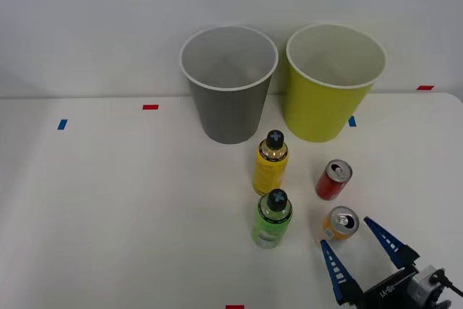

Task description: Put cans in the gray bin, plastic bottles in the light green bin

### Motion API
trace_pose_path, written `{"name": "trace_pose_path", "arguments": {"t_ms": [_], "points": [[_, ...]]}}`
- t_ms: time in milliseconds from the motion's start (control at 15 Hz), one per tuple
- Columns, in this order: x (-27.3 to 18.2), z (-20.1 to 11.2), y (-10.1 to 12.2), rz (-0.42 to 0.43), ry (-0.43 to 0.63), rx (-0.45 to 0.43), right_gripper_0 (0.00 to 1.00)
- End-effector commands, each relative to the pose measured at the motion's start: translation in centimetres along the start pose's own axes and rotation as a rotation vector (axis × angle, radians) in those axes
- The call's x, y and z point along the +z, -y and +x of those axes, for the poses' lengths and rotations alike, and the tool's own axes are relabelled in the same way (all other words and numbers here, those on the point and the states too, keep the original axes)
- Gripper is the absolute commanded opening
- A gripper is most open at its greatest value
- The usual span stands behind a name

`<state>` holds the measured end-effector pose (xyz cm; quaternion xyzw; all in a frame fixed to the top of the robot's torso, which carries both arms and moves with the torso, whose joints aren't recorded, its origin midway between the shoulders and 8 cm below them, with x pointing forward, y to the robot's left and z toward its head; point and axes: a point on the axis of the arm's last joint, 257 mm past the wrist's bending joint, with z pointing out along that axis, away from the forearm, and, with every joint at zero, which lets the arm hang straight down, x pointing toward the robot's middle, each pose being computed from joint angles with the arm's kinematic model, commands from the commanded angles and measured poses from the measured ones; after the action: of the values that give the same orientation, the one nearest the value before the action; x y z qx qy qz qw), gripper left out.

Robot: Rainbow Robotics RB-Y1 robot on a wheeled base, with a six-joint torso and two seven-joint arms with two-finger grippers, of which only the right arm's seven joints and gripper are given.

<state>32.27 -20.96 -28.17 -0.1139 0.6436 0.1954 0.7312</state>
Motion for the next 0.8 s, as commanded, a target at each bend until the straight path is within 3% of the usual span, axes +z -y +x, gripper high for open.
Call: {"name": "trace_pose_path", "arguments": {"t_ms": [67,667,733,800], "points": [[1.9,-0.1,0.1,0.012,0.008,-0.002,1.00],[3.1,-0.2,-0.4,0.002,0.016,-0.021,1.00],[3.1,-0.2,-0.4,0.002,0.016,-0.033,0.83],[3.0,-0.2,-0.4,0.003,0.015,-0.037,0.53]]}}
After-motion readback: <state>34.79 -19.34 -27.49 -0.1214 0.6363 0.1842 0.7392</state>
